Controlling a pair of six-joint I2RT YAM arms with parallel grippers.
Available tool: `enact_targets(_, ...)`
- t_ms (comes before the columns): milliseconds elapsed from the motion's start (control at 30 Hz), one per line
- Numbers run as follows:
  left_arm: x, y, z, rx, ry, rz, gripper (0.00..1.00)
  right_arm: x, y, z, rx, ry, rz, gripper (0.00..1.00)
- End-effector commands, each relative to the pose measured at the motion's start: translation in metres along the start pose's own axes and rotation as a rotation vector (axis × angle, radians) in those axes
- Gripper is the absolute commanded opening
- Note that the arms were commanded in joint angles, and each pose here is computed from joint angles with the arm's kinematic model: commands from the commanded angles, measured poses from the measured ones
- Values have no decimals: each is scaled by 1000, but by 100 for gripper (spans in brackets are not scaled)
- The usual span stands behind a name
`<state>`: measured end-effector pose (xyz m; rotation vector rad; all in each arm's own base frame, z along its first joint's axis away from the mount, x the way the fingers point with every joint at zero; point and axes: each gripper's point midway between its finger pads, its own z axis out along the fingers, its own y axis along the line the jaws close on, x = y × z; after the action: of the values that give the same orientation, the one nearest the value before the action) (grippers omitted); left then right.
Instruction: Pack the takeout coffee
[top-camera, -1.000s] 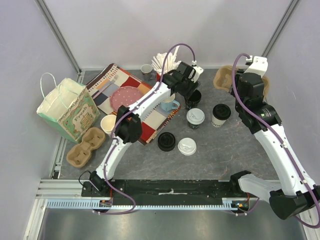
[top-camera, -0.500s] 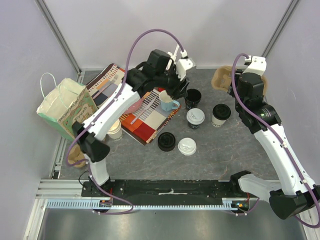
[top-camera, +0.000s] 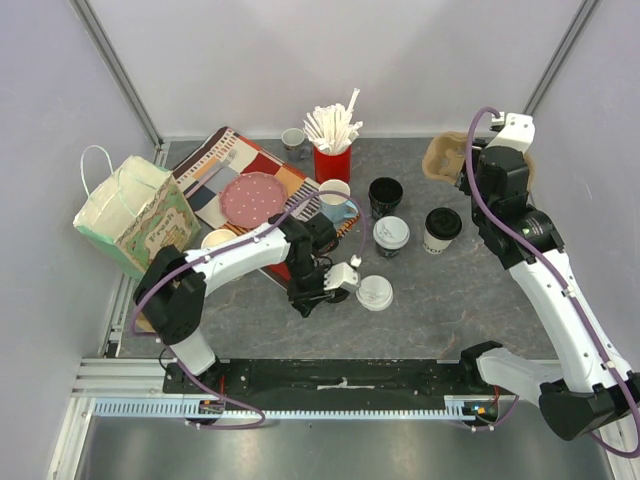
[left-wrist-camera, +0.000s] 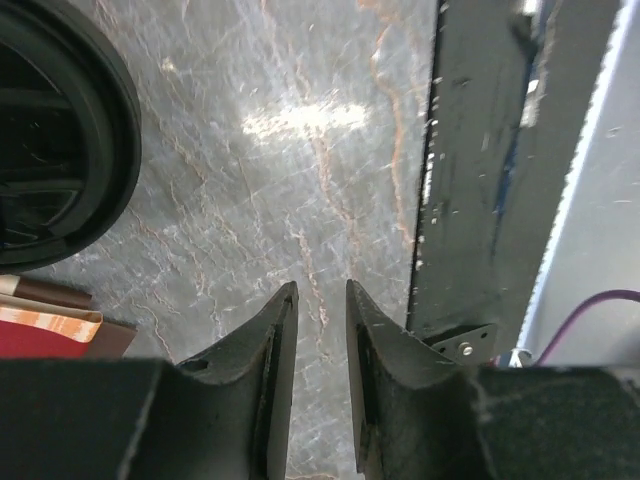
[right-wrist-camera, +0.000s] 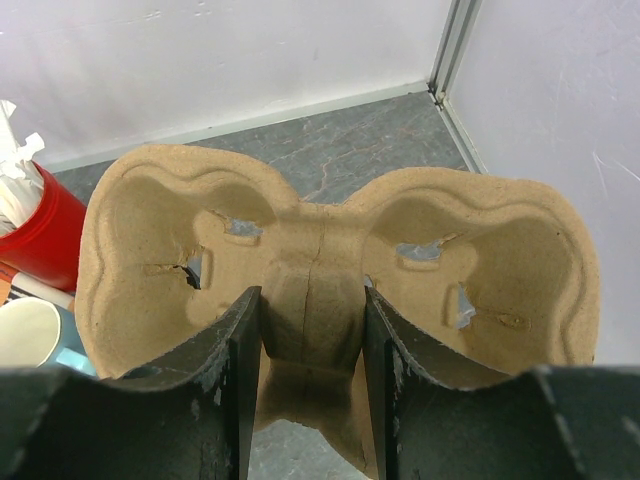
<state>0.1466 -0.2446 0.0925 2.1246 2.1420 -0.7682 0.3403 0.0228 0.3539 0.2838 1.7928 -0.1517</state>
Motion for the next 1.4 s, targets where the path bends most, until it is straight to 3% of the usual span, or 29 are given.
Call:
enact_targets(0, -3, 31, 15, -143, 5, 130, 32, -5, -3, -6, -4, -21, 30, 20)
enact_targets(367, 9, 57, 70, -186, 98, 130, 28, -7, -13, -11, 26, -36, 25, 17)
enact_targets(833, -25, 130, 78, -450, 47, 121, 26, -6, -17, -15, 36, -35, 28, 17)
enact_targets(1067, -65, 175, 57, -640, -44, 137, 25, -8, -18, -18, 35, -40, 31, 16)
enact_targets(1133, -73, 174, 47, -646, -74, 131, 25, -7, -19, -18, 37, -37, 28, 16)
enact_targets(1367, -63, 77, 57, -259, -152, 302, 26, -6, -20, -19, 35, -36, 25, 16)
